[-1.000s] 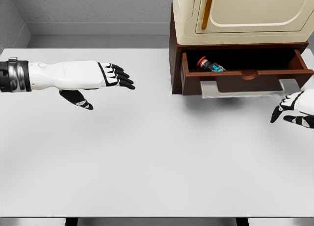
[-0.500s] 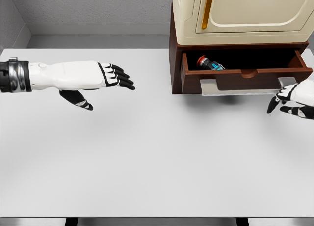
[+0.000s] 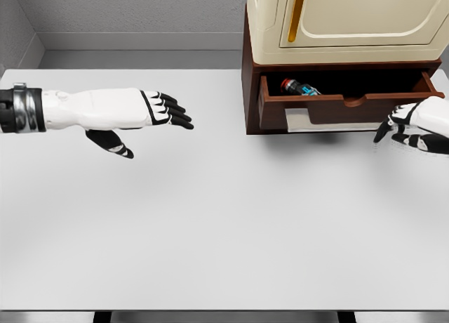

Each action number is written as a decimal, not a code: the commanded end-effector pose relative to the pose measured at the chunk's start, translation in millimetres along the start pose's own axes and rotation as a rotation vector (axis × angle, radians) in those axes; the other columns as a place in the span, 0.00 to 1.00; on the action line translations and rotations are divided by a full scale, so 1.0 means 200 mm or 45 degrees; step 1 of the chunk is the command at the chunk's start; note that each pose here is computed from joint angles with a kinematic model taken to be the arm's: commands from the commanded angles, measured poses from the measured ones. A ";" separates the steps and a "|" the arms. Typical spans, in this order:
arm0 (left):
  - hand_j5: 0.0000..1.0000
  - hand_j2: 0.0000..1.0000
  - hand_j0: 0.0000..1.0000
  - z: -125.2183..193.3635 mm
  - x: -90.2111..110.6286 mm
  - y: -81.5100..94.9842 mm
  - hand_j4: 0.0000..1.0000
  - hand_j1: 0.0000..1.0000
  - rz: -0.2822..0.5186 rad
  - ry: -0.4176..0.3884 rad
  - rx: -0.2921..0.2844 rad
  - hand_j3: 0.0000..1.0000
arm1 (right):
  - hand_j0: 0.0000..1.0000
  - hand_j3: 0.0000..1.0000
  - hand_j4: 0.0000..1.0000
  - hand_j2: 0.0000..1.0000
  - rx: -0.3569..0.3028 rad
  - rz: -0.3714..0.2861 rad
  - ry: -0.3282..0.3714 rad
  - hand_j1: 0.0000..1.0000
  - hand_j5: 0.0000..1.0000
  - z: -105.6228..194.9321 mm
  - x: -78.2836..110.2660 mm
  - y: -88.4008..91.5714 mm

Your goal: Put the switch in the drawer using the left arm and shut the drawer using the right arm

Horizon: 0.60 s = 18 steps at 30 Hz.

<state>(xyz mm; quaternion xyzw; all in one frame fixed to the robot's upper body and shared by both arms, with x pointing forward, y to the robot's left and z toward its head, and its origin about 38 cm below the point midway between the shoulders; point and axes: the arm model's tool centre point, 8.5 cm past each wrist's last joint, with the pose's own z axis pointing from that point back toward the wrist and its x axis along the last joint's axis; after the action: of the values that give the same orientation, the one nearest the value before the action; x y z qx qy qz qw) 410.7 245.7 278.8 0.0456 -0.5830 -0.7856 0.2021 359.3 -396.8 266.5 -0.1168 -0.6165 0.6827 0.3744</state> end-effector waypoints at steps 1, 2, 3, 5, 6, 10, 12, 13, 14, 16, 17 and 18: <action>1.00 1.00 1.00 0.00 0.00 0.00 1.00 1.00 0.009 0.000 0.005 1.00 | 0.50 0.50 0.50 0.50 0.017 -0.025 0.007 0.50 0.50 -0.01 -0.02 0.03; 1.00 1.00 1.00 0.00 0.00 0.00 1.00 1.00 0.009 0.000 0.005 1.00 | 0.50 0.50 0.50 0.50 0.017 -0.026 0.009 0.50 0.50 -0.01 -0.02 0.03; 1.00 1.00 1.00 0.00 0.00 0.00 1.00 1.00 0.009 0.000 0.005 1.00 | 0.50 0.50 0.50 0.50 0.016 -0.029 0.011 0.50 0.50 0.00 -0.02 0.04; 1.00 1.00 1.00 0.00 0.00 0.00 1.00 1.00 0.009 0.000 0.005 1.00 | 0.50 0.50 0.50 0.50 0.035 -0.037 0.002 0.50 0.50 -0.02 -0.02 0.06; 1.00 1.00 1.00 0.00 0.00 0.00 1.00 1.00 0.009 0.000 0.005 1.00 | 0.50 0.50 0.50 0.50 0.029 -0.032 -0.003 0.50 0.50 -0.03 -0.02 0.05; 1.00 1.00 1.00 0.00 0.00 0.00 1.00 1.00 0.010 0.001 0.005 1.00 | 0.50 0.50 0.50 0.50 0.047 -0.034 -0.003 0.50 0.50 -0.05 -0.02 0.08; 1.00 1.00 1.00 0.00 0.00 0.00 1.00 1.00 0.010 0.001 0.005 1.00 | 0.50 0.50 0.50 0.50 0.044 -0.036 0.006 0.50 0.50 -0.04 -0.03 0.08; 1.00 1.00 1.00 0.00 0.00 0.00 1.00 1.00 0.010 0.001 0.005 1.00 | 0.50 0.50 0.50 0.50 0.040 -0.037 0.012 0.50 0.50 -0.04 -0.04 0.07; 1.00 1.00 1.00 0.00 0.00 0.00 1.00 1.00 0.010 0.001 0.005 1.00 | 0.50 0.50 0.50 0.50 0.039 -0.041 0.020 0.50 0.50 -0.04 -0.05 0.07; 1.00 1.00 1.00 0.00 0.00 0.00 1.00 1.00 0.010 0.001 0.005 1.00 | 0.50 0.50 0.50 0.50 0.043 -0.043 0.023 0.50 0.50 -0.03 -0.05 0.08; 1.00 1.00 1.00 0.00 0.00 0.00 1.00 1.00 0.009 -0.002 0.006 1.00 | 0.50 0.50 0.50 0.50 0.051 -0.046 0.027 0.50 0.50 -0.03 -0.05 0.09; 1.00 1.00 1.00 0.00 0.00 0.00 1.00 1.00 0.009 0.000 0.005 1.00 | 0.50 0.50 0.50 0.50 0.050 -0.047 0.026 0.50 0.50 -0.03 -0.05 0.09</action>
<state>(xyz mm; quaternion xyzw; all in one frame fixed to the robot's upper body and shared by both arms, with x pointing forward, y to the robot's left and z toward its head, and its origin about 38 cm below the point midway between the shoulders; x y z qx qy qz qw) 410.5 245.7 278.2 0.0450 -0.5829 -0.7856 0.2026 366.0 -399.2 254.3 -0.0966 -0.6307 0.6517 0.4102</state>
